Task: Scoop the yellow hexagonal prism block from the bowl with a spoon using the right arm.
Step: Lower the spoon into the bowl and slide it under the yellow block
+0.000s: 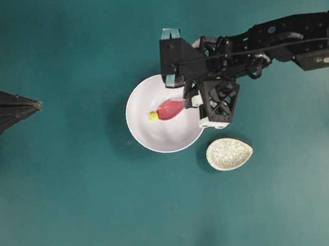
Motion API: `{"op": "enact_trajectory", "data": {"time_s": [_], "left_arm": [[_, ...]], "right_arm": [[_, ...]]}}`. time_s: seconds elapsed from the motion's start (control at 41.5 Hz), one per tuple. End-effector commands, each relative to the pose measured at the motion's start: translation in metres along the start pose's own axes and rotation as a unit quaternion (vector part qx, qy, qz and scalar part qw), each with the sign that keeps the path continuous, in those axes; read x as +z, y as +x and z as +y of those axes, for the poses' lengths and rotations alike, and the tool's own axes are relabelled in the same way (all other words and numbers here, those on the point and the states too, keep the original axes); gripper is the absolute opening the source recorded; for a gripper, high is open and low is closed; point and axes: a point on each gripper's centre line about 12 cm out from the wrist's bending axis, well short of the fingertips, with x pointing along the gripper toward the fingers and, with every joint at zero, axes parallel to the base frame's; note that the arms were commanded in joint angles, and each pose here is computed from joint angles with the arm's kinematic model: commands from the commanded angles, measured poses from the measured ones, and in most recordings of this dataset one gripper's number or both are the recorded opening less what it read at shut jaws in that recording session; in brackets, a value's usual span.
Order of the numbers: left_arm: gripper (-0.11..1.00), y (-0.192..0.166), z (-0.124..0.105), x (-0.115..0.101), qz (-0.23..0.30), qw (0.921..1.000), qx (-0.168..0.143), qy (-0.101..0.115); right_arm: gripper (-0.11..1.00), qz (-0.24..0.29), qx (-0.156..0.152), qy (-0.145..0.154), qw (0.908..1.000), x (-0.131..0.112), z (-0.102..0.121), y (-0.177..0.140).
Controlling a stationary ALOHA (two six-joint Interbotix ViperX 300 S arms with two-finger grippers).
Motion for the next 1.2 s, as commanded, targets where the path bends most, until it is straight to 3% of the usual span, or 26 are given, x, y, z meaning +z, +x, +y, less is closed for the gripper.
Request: {"op": "enact_trajectory", "data": {"time_s": [0.0,1.179], "left_arm": [[0.0,0.002,0.0,0.007,-0.011,0.9999,0.001,0.002],[0.0,0.002,0.0,0.006,-0.009,1.0,0.001,0.002]], "right_arm": [[0.25,-0.024,0.004,-0.008,0.9997,0.015,0.007,-0.007],[0.25,-0.116,-0.01,-0.016,0.9931,0.035,0.01,-0.015]]}}
